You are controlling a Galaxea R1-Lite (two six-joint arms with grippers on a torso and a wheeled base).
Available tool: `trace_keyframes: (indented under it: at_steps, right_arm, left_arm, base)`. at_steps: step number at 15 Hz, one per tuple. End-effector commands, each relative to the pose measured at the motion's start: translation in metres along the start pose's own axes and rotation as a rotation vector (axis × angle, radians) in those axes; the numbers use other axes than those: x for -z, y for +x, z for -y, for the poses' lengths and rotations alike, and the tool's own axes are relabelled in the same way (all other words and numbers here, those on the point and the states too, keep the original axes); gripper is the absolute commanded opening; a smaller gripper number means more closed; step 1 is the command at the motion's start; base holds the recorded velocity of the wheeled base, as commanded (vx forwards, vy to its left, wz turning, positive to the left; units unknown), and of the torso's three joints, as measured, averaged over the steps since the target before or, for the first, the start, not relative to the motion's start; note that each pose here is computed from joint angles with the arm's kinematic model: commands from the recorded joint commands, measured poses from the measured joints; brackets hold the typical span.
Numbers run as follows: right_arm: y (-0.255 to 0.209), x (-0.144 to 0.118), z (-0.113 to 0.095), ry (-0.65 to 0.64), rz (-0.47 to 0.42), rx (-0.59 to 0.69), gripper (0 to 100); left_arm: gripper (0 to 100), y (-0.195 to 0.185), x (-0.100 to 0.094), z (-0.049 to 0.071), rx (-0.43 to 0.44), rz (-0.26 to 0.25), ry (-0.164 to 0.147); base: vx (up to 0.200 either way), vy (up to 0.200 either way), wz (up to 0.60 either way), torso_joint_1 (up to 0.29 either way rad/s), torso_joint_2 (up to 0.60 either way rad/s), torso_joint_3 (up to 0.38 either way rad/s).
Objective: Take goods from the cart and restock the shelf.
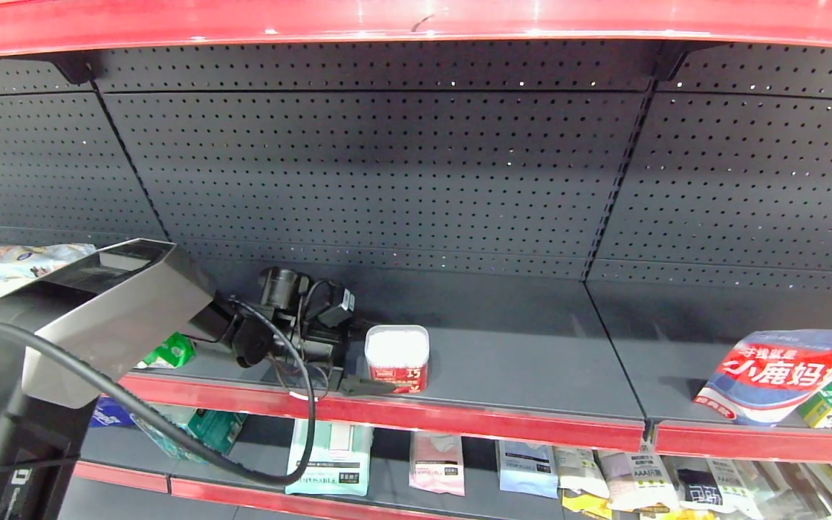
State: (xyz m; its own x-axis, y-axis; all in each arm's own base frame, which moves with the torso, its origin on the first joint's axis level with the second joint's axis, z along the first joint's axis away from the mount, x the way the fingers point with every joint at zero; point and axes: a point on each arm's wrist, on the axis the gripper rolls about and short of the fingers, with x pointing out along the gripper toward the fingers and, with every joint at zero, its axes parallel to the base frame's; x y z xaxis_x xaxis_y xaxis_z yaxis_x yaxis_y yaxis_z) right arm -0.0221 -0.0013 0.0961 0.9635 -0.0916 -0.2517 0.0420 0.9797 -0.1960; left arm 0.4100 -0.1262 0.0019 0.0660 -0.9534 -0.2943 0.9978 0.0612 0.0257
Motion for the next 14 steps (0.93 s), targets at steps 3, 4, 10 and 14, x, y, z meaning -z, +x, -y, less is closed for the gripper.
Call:
trace_keyframes:
  at_steps: [3,4,10,14]
  right_arm:
    - [0.0,0.0,0.0,0.0,-0.002,-0.001,0]
    - [0.0,0.0,0.0,0.0,-0.004,-0.003,0]
    - [0.0,0.0,0.0,0.001,-0.003,-0.007,0]
    - [0.001,0.0,0.0,0.006,-0.01,-0.011,0]
  left_arm:
    - [100,-0.006,0.001,-0.003,-0.017,0.0,-0.002]
    - [100,-0.007,0.001,-0.003,-0.017,0.0,-0.002]
    - [100,-0.018,-0.019,0.016,0.005,0.02,-0.012]
    - [100,-0.037,-0.048,0.048,0.015,0.034,-0.036]
  base:
    - [0.0,0.0,0.0,0.0,0.0,0.0]
    - [0.0,0.0,0.0,0.0,0.0,0.0]
    - [0.0,0.0,0.0,0.0,0.0,0.0]
    - [0.0,0.0,0.0,0.0,0.0,0.0]
